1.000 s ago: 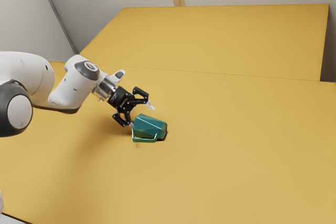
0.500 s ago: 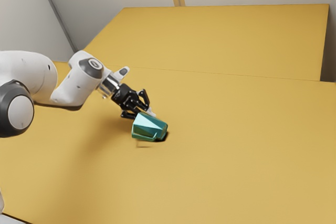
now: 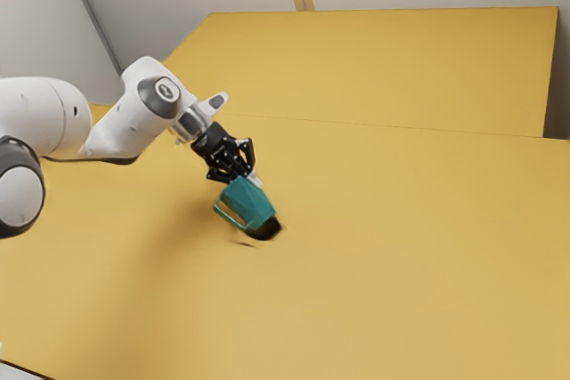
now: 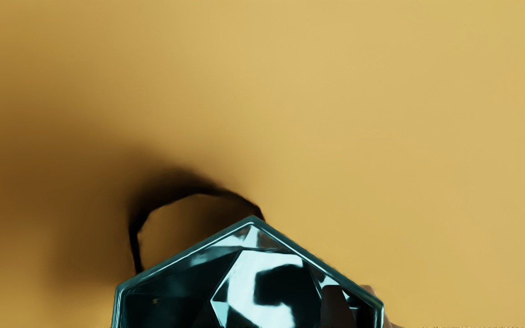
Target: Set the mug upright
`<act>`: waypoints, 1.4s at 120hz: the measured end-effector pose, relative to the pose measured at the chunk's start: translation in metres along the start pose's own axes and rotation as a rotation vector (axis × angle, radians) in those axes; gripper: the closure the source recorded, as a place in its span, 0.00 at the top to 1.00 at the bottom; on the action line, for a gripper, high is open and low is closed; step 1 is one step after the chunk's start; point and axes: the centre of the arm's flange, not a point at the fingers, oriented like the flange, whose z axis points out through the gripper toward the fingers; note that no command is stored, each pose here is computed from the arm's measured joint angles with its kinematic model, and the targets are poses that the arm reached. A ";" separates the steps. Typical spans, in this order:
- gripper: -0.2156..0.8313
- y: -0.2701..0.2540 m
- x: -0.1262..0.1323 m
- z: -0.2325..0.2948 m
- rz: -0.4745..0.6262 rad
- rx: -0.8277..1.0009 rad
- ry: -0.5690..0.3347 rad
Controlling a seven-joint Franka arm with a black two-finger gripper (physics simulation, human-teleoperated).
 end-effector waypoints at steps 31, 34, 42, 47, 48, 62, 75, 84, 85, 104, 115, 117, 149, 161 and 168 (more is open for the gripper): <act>0.04 0.042 -0.039 -0.028 0.213 0.330 0.071; 0.04 0.043 -0.043 -0.027 0.230 0.365 0.079; 0.04 0.046 -0.051 -0.028 0.285 0.462 0.110; 0.04 0.047 -0.055 -0.028 0.318 0.515 0.129; 0.04 0.047 -0.056 -0.027 0.324 0.525 0.133; 0.04 0.045 -0.061 -0.028 0.396 0.635 0.191; 0.04 0.044 -0.061 -0.024 0.432 0.676 0.233; 0.04 0.042 -0.061 -0.021 0.439 0.682 0.251; 0.04 0.041 -0.061 -0.020 0.439 0.682 0.252; 0.04 0.032 -0.065 -0.008 0.423 0.675 0.261; 0.04 0.026 -0.067 0.001 0.408 0.664 0.260; 0.04 0.025 -0.067 0.002 0.406 0.663 0.261; 0.04 0.016 -0.060 0.020 0.372 0.644 0.263; 0.04 0.013 -0.057 0.025 0.363 0.639 0.263; 0.04 0.012 -0.056 0.027 0.358 0.637 0.266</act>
